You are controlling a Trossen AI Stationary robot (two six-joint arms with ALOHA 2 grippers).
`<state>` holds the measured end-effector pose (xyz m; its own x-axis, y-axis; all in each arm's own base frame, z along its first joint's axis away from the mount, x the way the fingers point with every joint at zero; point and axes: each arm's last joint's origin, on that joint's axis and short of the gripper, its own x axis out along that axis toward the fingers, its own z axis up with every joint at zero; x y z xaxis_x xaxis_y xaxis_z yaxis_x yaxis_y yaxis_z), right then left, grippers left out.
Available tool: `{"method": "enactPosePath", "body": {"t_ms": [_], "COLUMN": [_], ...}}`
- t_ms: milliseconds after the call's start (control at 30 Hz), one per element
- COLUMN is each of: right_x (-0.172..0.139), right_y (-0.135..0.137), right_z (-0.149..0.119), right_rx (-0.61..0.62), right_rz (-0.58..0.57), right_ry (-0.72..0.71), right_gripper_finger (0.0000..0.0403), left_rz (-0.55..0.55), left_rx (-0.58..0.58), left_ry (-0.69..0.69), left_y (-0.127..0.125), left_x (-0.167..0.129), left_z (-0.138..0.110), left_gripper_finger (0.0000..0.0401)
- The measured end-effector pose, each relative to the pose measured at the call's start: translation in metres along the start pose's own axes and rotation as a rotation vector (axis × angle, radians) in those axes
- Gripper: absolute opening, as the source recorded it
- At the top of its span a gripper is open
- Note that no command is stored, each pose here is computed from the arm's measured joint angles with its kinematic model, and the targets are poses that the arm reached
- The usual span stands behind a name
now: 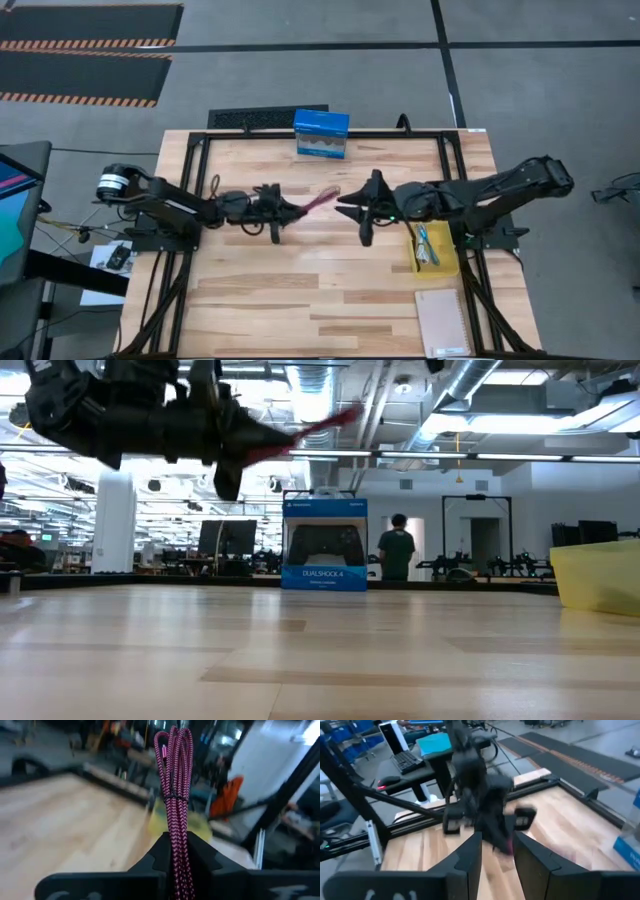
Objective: Pick and place USB-C Cables
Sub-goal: Put the pink charger cable into the yellow bin
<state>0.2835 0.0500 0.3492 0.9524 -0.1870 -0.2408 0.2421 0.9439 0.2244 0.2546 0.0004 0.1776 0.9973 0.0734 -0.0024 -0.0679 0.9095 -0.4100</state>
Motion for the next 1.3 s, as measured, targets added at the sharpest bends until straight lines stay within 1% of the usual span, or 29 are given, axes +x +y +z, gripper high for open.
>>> {"method": "enactPosePath", "body": {"t_ms": [67, 200, 267, 367, 433, 467, 567, 700, 833, 933, 1067, 1167, 1300], "right_x": [-0.01, -0.033, -0.046, -0.057, -0.057, -0.056, -0.05, -0.026, 0.001, 0.021, 0.037, 0.046, 0.055], "right_y": [-0.001, -0.003, -0.006, -0.012, -0.015, -0.016, -0.015, -0.008, 0.004, 0.012, 0.019, 0.026, 0.036], "right_z": [0.002, 0.008, 0.009, 0.006, 0.005, 0.004, 0.001, -0.014, -0.024, -0.031, -0.034, -0.032, -0.025], "right_rx": [0.029, 0.055, 0.047, 0.008, -0.011, -0.016, -0.021, -0.057, -0.036, -0.035, -0.005, 0.012, 0.021], "right_rz": [0.004, 0.002, -0.042, -0.17, -0.242, -0.26, -0.268, -0.285, -0.223, -0.183, -0.143, -0.047, 0.075], "right_ry": [0.016, 0.025, 0.028, 0.034, 0.03, 0.029, 0.039, 0.094, 0.085, 0.058, -0.005, -0.06, -0.191], "right_gripper_finger": [0.0134, 0.0134, 0.0134, 0.0134, 0.0134, 0.0134, 0.0134, 0.0134, 0.0138, 0.0152, 0.0186, 0.0219, 0.025], "left_rz": [-0.018, -0.089, -0.124, -0.17, -0.172, -0.165, -0.156, -0.136, -0.121, -0.105, -0.141, -0.198, -0.219], "left_rx": [0.007, 0.001, 0.006, 0.04, 0.056, 0.062, 0.093, 0.107, 0.108, 0.122, 0.102, 0.104, 0.098], "left_ry": [-0.057, -0.13, -0.159, -0.206, -0.244, -0.266, -0.312, -0.349, -0.347, -0.36, -0.423, -0.415, -0.406], "left_y": [-0.003, -0.015, -0.023, -0.035, -0.041, -0.044, -0.051, -0.059, -0.064, -0.064, -0.066, -0.07, -0.076], "left_x": [-0.003, -0.013, -0.019, -0.028, -0.033, -0.036, -0.043, -0.049, -0.05, -0.051, -0.054, -0.055, -0.057], "left_z": [0.011, 0.03, 0.037, 0.045, 0.05, 0.053, 0.059, 0.062, 0.059, 0.059, 0.065, 0.064, 0.062], "left_gripper_finger": [0.0019, 0.0023, 0.0023, 0.0019, 0.0018, 0.0018, 0.0021, 0.0023, 0.0024, 0.0024, 0.0024, 0.0024, 0.0025]}}
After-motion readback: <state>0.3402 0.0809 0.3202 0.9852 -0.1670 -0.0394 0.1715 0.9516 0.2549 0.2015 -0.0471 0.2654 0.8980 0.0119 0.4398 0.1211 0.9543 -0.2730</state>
